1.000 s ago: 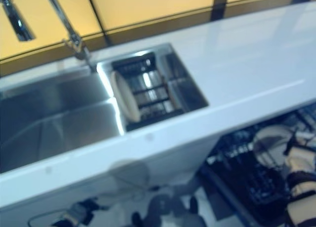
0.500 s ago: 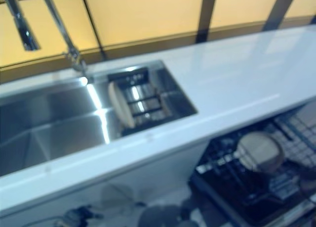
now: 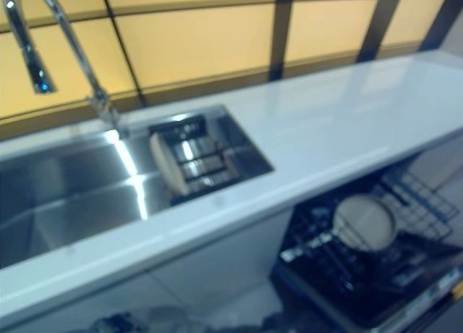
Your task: Take plates into dishwasher
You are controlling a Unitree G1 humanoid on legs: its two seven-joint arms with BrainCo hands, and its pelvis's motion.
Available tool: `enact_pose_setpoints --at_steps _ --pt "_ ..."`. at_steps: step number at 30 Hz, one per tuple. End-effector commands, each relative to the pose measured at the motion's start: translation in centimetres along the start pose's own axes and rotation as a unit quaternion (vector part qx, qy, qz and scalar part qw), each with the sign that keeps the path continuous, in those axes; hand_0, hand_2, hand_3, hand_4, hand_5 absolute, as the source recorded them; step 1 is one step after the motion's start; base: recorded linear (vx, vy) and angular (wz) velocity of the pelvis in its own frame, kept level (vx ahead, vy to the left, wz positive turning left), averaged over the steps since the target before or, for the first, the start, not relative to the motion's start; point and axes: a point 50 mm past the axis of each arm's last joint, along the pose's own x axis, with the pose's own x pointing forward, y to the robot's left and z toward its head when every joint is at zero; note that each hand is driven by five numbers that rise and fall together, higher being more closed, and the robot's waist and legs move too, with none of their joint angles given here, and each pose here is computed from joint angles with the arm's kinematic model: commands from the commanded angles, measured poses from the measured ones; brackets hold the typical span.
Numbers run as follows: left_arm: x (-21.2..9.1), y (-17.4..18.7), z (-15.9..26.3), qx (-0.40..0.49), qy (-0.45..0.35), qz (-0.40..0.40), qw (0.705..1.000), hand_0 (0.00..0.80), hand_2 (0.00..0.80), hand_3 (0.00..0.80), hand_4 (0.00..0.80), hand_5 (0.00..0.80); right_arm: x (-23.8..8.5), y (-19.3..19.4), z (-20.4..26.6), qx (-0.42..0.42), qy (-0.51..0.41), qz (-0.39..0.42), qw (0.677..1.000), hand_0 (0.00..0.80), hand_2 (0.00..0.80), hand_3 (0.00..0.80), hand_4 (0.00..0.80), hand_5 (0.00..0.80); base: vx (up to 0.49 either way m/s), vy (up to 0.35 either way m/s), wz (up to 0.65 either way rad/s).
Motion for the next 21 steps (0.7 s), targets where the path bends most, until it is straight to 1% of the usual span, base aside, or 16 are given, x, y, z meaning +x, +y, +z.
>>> enact_pose_setpoints --at_steps 1,5,10,11,14,15,17,18,21 --pt "0.0 2.7 0.1 0.013 0.006 0.043 0.999 0.0 0.0 0.0 0.0 0.0 1.2 -6.2 2.6 0.017 -0.056 -0.115 0.992 0.0 0.0 0.0 0.0 0.0 0.012 -0.006 0.12" --pt "0.0 2.6 -0.7 0.007 0.014 0.04 0.999 0.0 0.0 0.0 0.0 0.0 1.2 -9.5 5.9 0.022 -0.112 -0.161 0.98 0.0 0.0 0.0 0.0 0.0 0.025 -0.007 0.16" --pt "-0.1 2.2 -1.5 0.005 0.022 0.031 0.999 0.0 0.0 0.0 0.0 0.0 0.3 -12.6 10.5 -0.006 -0.198 -0.206 0.958 0.0 0.0 0.0 0.0 0.0 0.029 -0.003 0.23" --pt "-0.1 2.2 -1.8 0.003 0.024 0.029 0.999 0.0 0.0 0.0 0.0 0.0 -0.3 -13.2 11.8 -0.006 -0.231 -0.223 0.947 0.0 0.0 0.0 0.0 0.0 0.042 0.009 0.28" --pt "-0.1 2.0 -1.9 -0.002 0.026 0.026 0.999 0.0 0.0 0.0 0.0 0.0 -1.4 -14.1 13.6 -0.01 -0.279 -0.245 0.928 0.0 0.0 0.0 0.0 0.0 0.035 0.008 0.18" --pt "-0.1 2.2 -2.1 -0.007 0.028 0.026 0.999 0.0 0.0 0.0 0.0 0.0 -2.3 -14.7 14.9 -0.016 -0.311 -0.262 0.913 0.0 0.0 0.0 0.0 0.0 0.031 0.009 0.25" --pt "-0.1 2.4 -2.2 -0.012 0.03 0.027 0.999 0.0 0.0 0.0 0.0 0.0 -3.4 -15.1 16.2 -0.024 -0.35 -0.275 0.895 0.0 0.0 0.0 0.0 0.0 0.019 0.009 0.19" --pt "-0.1 2.4 -2.2 -0.014 0.03 0.028 0.999 0.0 0.0 0.0 0.0 0.0 -3.6 -15.2 16.5 -0.025 -0.359 -0.278 0.891 0.0 0.0 0.0 0.0 0.0 0.019 0.013 0.21" --pt "-0.2 2.7 -2.6 -0.022 0.037 0.029 0.999 0.0 0.0 0.0 0.0 0.0 -5.6 -15.7 18.5 -0.037 -0.421 -0.295 0.857 0.0 0.0 0.0 0.0 0.0 0.029 0.022 0.2"
